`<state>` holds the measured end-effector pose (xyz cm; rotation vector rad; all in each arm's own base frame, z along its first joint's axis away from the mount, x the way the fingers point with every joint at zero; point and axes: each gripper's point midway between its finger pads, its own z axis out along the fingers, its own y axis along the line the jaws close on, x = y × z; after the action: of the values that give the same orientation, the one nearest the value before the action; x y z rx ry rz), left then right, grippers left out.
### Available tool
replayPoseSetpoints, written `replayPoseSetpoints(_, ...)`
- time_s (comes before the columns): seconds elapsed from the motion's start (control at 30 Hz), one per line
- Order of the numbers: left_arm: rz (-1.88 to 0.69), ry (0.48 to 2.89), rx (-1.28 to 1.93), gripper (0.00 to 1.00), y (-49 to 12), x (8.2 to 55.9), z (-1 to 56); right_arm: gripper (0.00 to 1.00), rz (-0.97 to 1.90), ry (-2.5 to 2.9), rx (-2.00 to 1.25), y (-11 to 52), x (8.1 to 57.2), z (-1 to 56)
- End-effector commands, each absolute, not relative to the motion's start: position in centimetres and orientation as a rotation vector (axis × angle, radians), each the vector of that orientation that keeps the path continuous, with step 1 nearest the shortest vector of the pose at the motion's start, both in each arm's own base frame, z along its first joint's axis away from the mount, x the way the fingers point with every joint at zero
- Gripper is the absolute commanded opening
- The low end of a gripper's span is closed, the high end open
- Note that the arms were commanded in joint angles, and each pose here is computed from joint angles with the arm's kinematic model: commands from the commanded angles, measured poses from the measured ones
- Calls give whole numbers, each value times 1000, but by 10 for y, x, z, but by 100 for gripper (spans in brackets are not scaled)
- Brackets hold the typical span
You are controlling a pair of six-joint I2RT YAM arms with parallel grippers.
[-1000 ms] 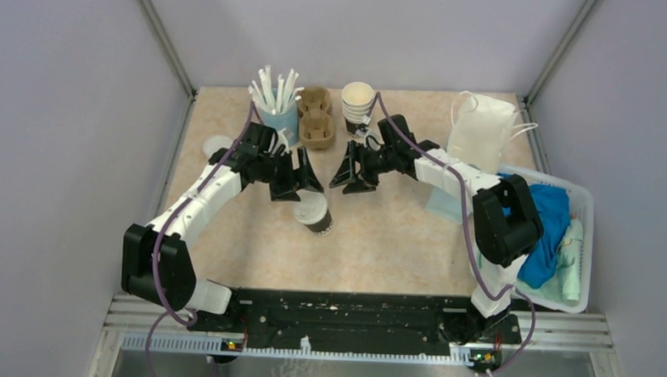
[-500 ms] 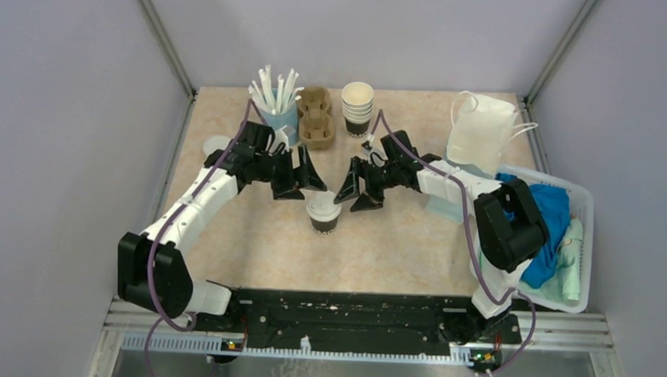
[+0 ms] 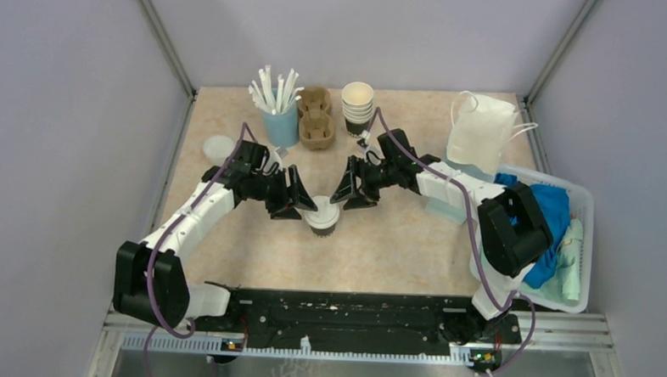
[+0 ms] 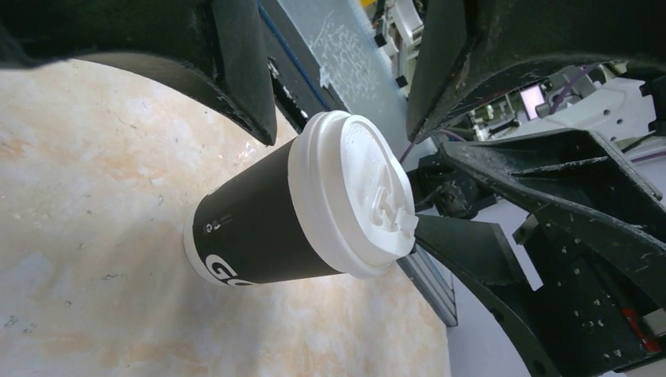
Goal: Pack the takeout coffee
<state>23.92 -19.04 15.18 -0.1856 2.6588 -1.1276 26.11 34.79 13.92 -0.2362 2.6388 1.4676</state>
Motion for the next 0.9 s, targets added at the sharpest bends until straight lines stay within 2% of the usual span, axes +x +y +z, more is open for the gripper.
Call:
replayPoseSetpoints(0.0,-1162,2609,-162,67,-192,238,161,60,1536,2572,-332,362,252,157)
replayPoseSetpoints(0.53,-1069,2717,-223,50,-180,220,107,38,1447,2663,-292,348,238,105)
replayPoseSetpoints(0.77,-1004,2697,-160,49,-179,244,111,36,1454,2669,-229,343,232,102)
replayPoseSetpoints(0.87,-972,2683,-132,55,-179,258,117,37,1489,2645,-202,346,232,109)
